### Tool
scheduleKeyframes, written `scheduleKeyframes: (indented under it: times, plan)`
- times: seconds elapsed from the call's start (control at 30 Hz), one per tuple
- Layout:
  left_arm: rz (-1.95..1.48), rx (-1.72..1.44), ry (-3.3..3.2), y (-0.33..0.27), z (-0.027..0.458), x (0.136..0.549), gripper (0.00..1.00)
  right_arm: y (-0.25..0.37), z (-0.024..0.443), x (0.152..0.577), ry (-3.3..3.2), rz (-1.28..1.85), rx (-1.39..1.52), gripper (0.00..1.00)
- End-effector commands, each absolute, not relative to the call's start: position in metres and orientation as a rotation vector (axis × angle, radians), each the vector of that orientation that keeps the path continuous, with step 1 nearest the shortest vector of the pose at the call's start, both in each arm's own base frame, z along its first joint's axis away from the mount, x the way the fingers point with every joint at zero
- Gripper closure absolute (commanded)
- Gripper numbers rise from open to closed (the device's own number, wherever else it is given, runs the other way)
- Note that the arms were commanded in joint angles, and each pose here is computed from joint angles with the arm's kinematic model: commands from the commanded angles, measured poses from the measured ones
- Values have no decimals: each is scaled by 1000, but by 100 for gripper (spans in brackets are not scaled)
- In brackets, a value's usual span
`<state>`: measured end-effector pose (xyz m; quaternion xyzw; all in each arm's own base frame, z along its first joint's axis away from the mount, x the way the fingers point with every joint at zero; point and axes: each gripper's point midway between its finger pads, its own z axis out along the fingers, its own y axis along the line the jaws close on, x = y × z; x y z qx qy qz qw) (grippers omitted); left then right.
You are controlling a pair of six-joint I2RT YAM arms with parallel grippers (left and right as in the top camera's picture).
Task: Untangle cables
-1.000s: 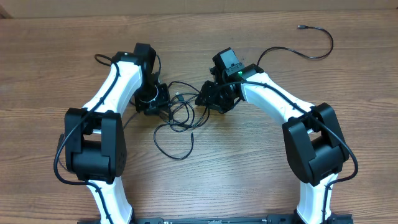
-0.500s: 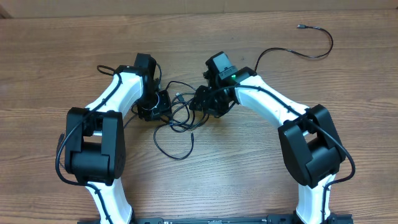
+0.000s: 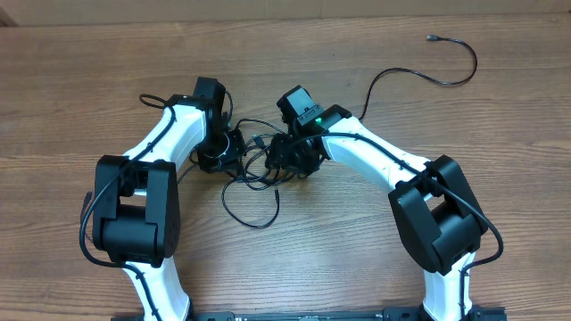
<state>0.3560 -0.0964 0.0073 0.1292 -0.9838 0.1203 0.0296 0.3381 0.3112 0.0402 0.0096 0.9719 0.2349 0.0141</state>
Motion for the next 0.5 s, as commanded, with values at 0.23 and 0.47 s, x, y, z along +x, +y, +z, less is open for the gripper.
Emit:
scheduleKeyframes:
  times: [0.23, 0.47]
  plan:
    - [199, 399, -2973, -78, -24, 324, 96, 337, 67, 346, 2927, 929, -39, 51]
    - [198, 395, -2972, -78, -25, 323, 94, 339, 44, 358, 2934, 862, 156, 54]
